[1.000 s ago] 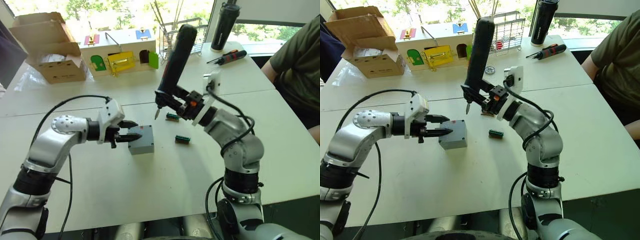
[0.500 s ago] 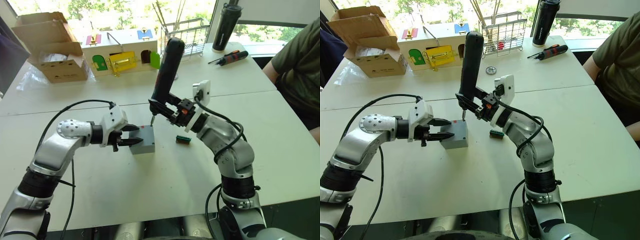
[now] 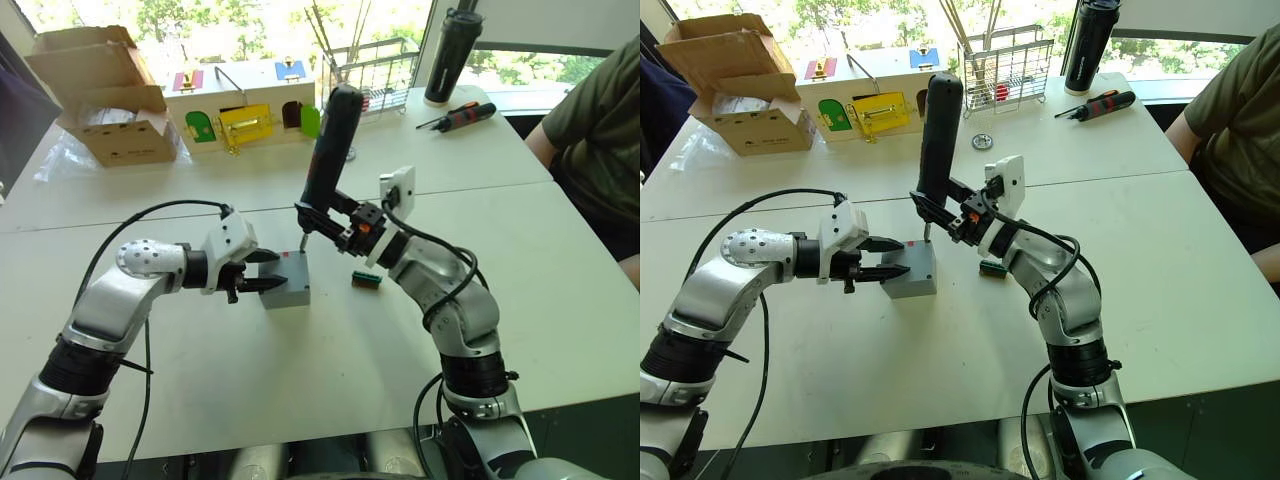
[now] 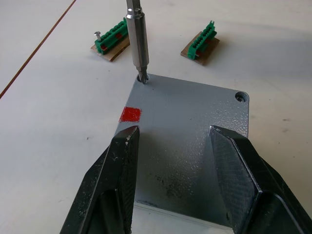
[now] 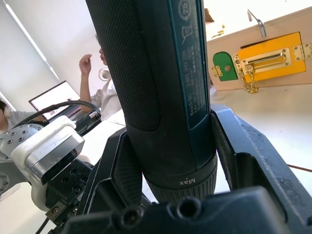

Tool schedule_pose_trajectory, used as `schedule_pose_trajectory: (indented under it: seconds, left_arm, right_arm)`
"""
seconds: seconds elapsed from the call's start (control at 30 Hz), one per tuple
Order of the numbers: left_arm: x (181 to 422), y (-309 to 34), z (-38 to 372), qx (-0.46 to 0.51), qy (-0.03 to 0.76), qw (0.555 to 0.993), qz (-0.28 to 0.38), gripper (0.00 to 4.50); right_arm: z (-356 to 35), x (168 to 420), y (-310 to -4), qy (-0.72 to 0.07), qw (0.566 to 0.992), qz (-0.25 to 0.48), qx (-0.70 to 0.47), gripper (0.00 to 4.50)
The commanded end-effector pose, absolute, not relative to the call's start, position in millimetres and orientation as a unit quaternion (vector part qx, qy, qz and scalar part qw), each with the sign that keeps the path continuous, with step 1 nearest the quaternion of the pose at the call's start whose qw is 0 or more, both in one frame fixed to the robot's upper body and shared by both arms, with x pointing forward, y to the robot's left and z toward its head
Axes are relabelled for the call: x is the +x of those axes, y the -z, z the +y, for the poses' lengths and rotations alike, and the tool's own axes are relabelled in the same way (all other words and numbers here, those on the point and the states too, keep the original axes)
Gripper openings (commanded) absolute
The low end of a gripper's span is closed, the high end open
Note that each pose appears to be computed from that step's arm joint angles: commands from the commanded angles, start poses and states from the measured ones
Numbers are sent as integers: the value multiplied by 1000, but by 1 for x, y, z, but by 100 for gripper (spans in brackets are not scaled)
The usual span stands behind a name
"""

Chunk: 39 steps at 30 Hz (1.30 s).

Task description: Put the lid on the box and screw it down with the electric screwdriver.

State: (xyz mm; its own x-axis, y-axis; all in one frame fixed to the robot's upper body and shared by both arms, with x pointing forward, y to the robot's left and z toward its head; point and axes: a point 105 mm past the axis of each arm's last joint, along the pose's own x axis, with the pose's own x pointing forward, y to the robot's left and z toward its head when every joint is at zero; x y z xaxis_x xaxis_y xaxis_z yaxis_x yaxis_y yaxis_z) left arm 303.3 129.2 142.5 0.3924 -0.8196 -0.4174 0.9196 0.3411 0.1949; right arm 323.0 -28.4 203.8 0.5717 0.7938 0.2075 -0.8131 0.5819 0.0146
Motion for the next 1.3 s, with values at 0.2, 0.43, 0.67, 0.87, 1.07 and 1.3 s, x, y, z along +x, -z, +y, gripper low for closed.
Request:
schedule_pose_trajectory:
  seconds: [0.2,0.43,0.67,0.87,1.07,1.3]
  left_arm:
    - [302,-138,130,207,535,808,132,230]
    - [302,-137,129,207,535,808,131,230]
    - [304,-137,128,208,536,808,130,230]
    - [305,-133,127,210,536,806,136,230]
    - [304,-126,130,209,534,806,145,230]
    - [302,-123,132,205,530,809,149,230]
  right_arm:
    - [-29,320,-209,-462,880,-101,45,175]
    - [-32,320,-207,-459,882,-96,41,175]
    - [-34,322,-204,-455,885,-90,38,175]
    - [-17,322,-187,-481,875,-61,-3,175]
    - [-3,325,-167,-492,869,-26,-34,175]
    - [-1,321,-145,-493,870,10,-27,175]
